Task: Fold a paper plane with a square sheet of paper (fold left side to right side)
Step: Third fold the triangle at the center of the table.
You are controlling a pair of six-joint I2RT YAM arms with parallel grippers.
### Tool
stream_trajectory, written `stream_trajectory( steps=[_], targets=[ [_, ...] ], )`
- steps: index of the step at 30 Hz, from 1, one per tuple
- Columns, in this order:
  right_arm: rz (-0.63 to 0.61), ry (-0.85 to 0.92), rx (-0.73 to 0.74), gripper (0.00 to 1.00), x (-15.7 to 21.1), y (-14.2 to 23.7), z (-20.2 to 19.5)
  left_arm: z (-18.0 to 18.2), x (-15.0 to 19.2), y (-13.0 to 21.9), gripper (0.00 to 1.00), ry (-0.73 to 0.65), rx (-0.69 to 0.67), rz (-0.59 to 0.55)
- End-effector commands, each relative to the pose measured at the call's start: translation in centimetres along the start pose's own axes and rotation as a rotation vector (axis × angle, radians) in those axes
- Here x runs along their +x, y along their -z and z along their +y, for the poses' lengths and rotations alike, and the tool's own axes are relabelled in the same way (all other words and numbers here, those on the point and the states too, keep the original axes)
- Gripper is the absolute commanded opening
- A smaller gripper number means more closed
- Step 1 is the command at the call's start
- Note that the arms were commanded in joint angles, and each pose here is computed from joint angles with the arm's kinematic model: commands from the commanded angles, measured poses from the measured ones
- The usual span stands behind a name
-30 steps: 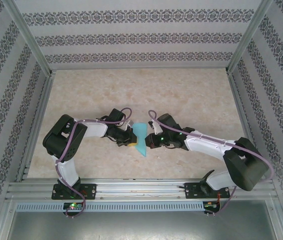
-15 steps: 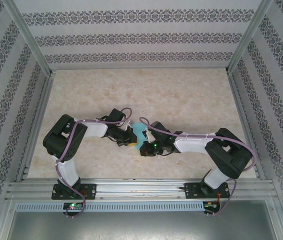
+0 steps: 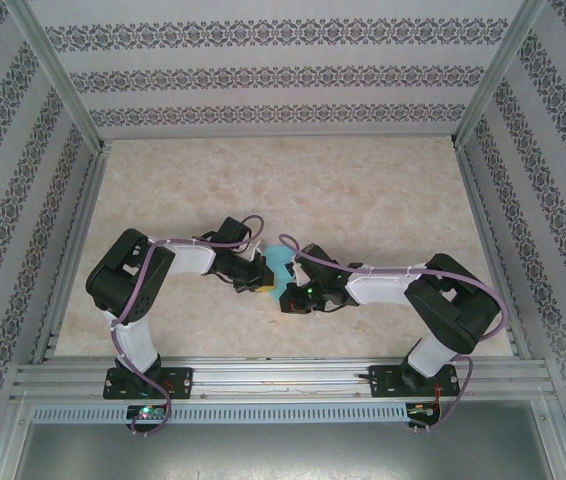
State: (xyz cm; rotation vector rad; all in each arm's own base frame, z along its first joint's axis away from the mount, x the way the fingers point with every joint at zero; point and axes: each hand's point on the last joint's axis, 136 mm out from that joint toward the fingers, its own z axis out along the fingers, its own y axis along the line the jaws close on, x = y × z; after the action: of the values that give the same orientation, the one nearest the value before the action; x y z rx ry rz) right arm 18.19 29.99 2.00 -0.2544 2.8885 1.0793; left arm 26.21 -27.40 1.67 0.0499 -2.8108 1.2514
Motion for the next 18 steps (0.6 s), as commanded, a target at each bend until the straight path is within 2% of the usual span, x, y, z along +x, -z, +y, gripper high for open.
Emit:
stream_trajectory(
  steps=[1, 18],
  targets=[
    [0.009, -0.023, 0.038, 0.00, 0.4, -0.3, -1.3, 5.1, 1.7, -1.4, 0.07, 0.097, -0.171, 0.037],
    [0.112, -0.110, 0.092, 0.00, 3.9, -0.3, -3.5, 5.2, 1.6, -1.3, 0.07, 0.095, -0.191, 0.039]
  ],
)
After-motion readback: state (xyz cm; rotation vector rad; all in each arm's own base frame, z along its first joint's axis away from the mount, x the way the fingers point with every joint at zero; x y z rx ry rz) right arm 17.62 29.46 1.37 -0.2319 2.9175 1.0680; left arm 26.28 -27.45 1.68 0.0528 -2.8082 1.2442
